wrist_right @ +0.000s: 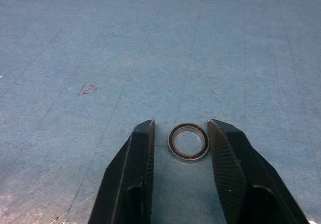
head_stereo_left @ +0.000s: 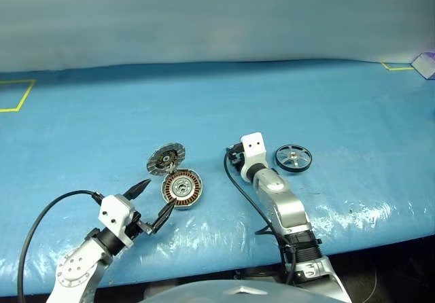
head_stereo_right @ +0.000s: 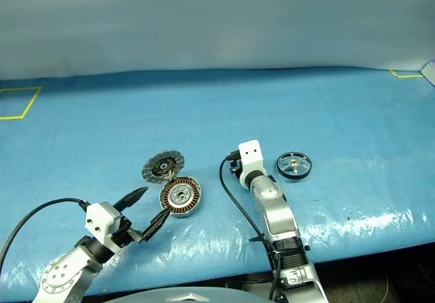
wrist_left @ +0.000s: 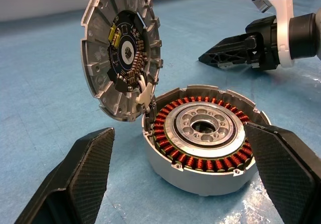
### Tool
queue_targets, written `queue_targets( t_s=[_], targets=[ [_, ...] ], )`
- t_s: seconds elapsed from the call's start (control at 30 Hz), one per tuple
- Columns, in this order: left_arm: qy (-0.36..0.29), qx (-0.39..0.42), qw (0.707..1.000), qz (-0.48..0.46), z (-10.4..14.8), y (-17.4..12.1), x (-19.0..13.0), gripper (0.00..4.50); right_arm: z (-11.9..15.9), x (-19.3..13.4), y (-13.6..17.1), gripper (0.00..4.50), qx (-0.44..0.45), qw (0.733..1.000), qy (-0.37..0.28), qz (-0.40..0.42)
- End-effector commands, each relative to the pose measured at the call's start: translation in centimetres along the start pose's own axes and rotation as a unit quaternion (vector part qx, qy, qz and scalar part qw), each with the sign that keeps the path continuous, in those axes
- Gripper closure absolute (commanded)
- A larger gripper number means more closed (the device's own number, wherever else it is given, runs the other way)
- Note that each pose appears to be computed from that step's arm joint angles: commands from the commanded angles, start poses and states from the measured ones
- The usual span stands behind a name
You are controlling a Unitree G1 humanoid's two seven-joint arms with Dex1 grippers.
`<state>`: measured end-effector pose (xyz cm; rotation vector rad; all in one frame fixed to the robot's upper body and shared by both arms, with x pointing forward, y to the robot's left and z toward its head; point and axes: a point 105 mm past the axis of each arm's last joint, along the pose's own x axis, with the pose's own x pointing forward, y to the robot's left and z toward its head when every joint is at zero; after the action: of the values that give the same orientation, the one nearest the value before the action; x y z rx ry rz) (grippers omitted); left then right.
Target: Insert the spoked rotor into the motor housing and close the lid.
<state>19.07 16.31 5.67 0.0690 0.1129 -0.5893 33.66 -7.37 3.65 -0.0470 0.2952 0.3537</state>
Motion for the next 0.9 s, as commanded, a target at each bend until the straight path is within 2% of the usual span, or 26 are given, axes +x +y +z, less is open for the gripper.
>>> queue_targets(
  t_s=[0.03, 0.13, 0.27, 0.47, 0.67, 0.9],
  targets=[
    [-0.011, 0.006, 1.000, 0.000, 0.5, -0.1, -0.1, 0.00, -0.3, 0.0, 0.7, 3.84, 0.005, 1.000, 0.005, 0.012],
    [-0.011, 0.005, 1.000, 0.000, 0.5, -0.1, -0.1, 0.00, 0.1, -0.4, 0.9, 3.84, 0.002, 1.000, 0.000, 0.022],
    [-0.011, 0.012, 1.000, 0.009, 0.5, 0.0, -0.2, 0.00, 1.9, -1.7, 2.2, 3.84, -0.020, 0.997, -0.021, 0.073],
    [-0.006, 0.024, 0.999, 0.019, 0.3, -0.1, -0.6, 0.00, 5.1, -5.3, 5.6, 3.84, -0.079, 0.971, -0.074, 0.213],
    [-0.004, 0.026, 1.000, 0.014, 0.2, -0.3, -0.7, 0.00, 5.0, -6.7, 8.8, 3.84, -0.126, 0.937, -0.073, 0.316],
    [-0.010, 0.021, 1.000, -0.019, 0.1, -1.4, -0.5, 0.00, 4.2, -6.1, 12.5, 3.84, -0.131, 0.919, -0.069, 0.365]
  ],
)
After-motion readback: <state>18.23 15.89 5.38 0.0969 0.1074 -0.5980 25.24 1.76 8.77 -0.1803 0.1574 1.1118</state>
